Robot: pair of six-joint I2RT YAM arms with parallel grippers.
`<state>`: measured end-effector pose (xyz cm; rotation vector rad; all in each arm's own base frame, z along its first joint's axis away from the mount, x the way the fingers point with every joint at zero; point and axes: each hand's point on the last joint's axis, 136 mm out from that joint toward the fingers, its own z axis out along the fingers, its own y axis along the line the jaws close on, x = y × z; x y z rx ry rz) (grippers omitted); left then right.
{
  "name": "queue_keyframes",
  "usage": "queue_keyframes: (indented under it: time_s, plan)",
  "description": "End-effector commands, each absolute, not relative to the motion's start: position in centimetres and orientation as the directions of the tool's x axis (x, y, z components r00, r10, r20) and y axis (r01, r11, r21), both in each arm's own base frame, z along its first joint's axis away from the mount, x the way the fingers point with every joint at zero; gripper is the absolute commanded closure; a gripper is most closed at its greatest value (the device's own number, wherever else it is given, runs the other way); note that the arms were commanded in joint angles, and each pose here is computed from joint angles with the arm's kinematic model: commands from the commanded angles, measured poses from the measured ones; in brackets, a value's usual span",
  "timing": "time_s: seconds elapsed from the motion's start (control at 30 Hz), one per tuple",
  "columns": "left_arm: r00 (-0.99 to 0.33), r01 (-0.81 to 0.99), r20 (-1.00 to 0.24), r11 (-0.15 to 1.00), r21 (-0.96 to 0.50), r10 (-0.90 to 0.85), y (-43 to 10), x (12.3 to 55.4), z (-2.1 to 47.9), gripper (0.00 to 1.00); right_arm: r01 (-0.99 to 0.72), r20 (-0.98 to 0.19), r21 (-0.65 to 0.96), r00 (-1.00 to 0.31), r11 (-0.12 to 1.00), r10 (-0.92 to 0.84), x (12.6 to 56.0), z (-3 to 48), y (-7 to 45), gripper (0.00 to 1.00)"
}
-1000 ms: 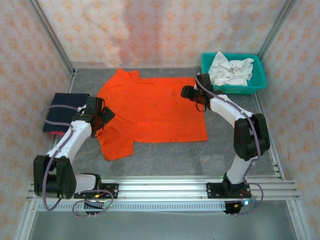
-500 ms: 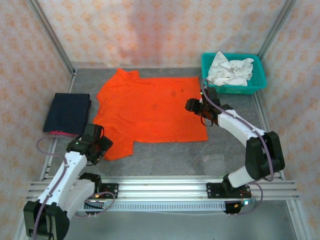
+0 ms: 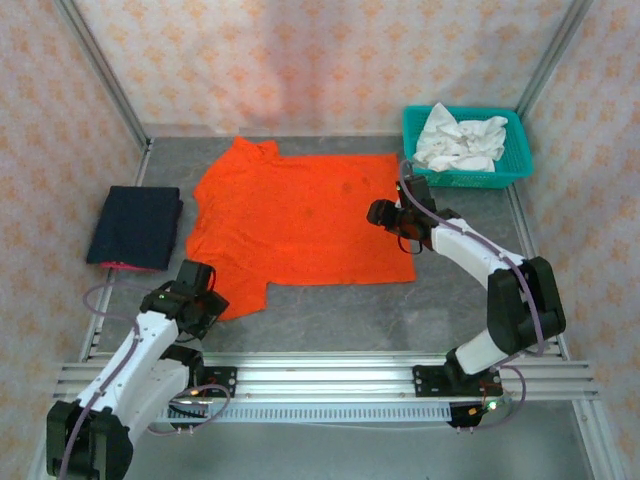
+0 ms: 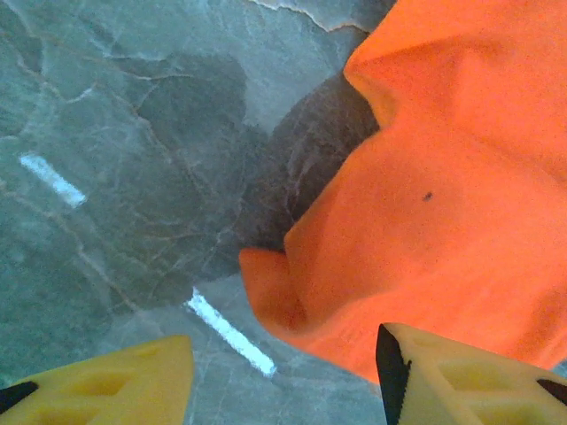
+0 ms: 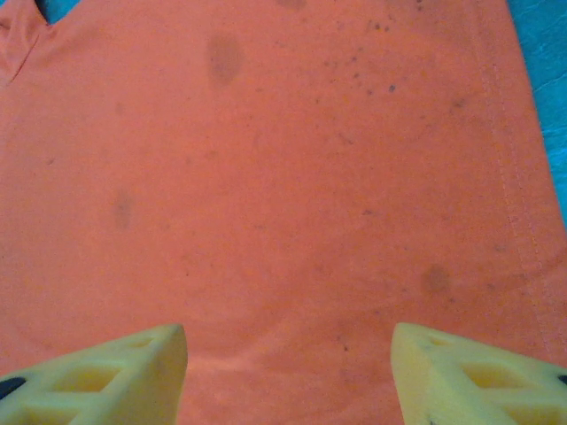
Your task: Fold and stack the t-shirts
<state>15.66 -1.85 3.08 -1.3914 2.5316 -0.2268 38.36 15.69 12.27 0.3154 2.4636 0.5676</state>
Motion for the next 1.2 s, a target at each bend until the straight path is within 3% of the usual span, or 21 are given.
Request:
queue_keyframes:
  time_s: [0.0,0.2,0.53,0.8,0.87,1.17]
  plan:
    - [-0.499,-0.802,-0.171,0.528,-0.278,-0.849,-1.4,17.0,2.6,0.43,0.089,-0.504,0.471,-0.789,0.878,0.351,38.6,13.1,15.9,0.38]
    - [-0.491,-0.797,-0.183,0.524,-0.301,-0.852,-1.1,18.2,3.0,0.45,0.103,-0.484,0.484,-0.796,0.869,0.364,38.2,12.4,15.9,0.38]
    - [-0.508,-0.811,-0.171,0.535,-0.235,-0.844,-0.5,17.5,2.2,0.61,0.113,-0.477,0.483,-0.797,0.868,0.369,37.9,12.2,15.8,0.38]
    - [-0.517,-0.804,-0.177,0.546,-0.236,-0.837,-0.4,17.7,2.8,0.95,0.120,-0.470,0.483,-0.800,0.868,0.373,37.7,12.2,15.7,0.38]
    - [-0.522,-0.801,-0.173,0.550,-0.238,-0.835,-0.5,17.7,3.0,1.00,0.142,-0.468,0.476,-0.795,0.868,0.386,37.2,12.4,15.3,0.38]
    - [-0.535,-0.792,-0.165,0.560,-0.244,-0.828,-0.8,18.0,3.5,1.00,0.473,-0.411,0.317,-0.713,0.822,0.568,29.9,9.1,8.1,0.38]
